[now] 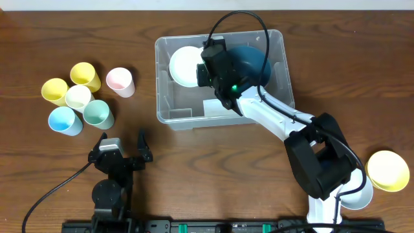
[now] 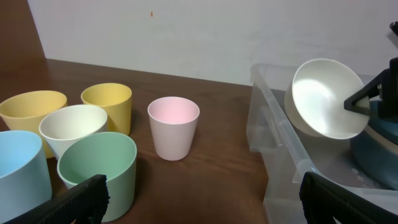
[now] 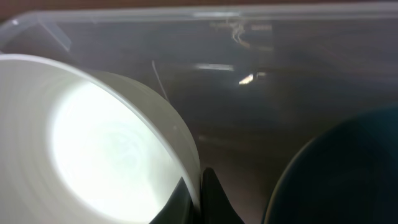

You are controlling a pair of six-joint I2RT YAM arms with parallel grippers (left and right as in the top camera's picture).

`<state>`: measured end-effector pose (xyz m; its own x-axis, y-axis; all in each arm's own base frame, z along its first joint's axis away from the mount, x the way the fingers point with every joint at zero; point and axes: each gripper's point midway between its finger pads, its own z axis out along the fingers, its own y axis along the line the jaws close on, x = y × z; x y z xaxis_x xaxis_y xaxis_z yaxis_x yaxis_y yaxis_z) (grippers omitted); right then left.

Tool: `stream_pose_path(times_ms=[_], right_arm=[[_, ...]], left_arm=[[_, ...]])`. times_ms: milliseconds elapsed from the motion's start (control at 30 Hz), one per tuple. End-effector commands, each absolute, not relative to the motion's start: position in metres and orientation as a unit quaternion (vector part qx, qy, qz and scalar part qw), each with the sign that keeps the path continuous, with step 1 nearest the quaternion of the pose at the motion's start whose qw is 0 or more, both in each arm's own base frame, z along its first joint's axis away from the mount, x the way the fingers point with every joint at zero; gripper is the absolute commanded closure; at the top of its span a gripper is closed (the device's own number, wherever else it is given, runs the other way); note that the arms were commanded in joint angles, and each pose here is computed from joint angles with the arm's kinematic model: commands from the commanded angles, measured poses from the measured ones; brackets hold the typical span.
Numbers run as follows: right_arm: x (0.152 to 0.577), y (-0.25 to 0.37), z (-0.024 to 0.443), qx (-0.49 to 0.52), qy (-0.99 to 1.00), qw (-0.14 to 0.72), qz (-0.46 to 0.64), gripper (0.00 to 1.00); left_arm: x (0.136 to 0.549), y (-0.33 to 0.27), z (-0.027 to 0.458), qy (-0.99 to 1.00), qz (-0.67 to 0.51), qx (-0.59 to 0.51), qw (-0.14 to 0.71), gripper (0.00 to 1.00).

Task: Pack container
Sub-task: 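Carry the white bowl over the bin and lower it into the left side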

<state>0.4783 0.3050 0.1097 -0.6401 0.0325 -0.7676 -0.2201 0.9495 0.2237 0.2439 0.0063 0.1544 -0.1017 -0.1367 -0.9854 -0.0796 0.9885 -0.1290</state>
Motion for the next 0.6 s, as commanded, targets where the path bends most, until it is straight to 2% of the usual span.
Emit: stream_pose_path(times_ms=[0,200,367,567], right_arm=[[0.486,0.304,0.114,-0.042,0.888,0.435,0.145,0.99],[0.49,0.3,0.117,-0.034,0.886,0.44,0.144,0.99],[0.486,0.299,0.119,-0.041,0.905,0.394,0.155,0.99],[0.485,0.297,0.171,-0.061,0.919,0.362,0.144,0.99]], left_arm=[[0.244,0.007,0.135,0.759,-0.016,-0.073,0.647,0.02],[0.244,0.007,0.135,0.759,-0.016,-0.073,0.647,0.02],[0.244,0.007,0.135,0.759,-0.016,-0.073,0.647,0.02],[0.244,0.007,0.135,0.759,-0.016,-0.073,0.647,0.02]])
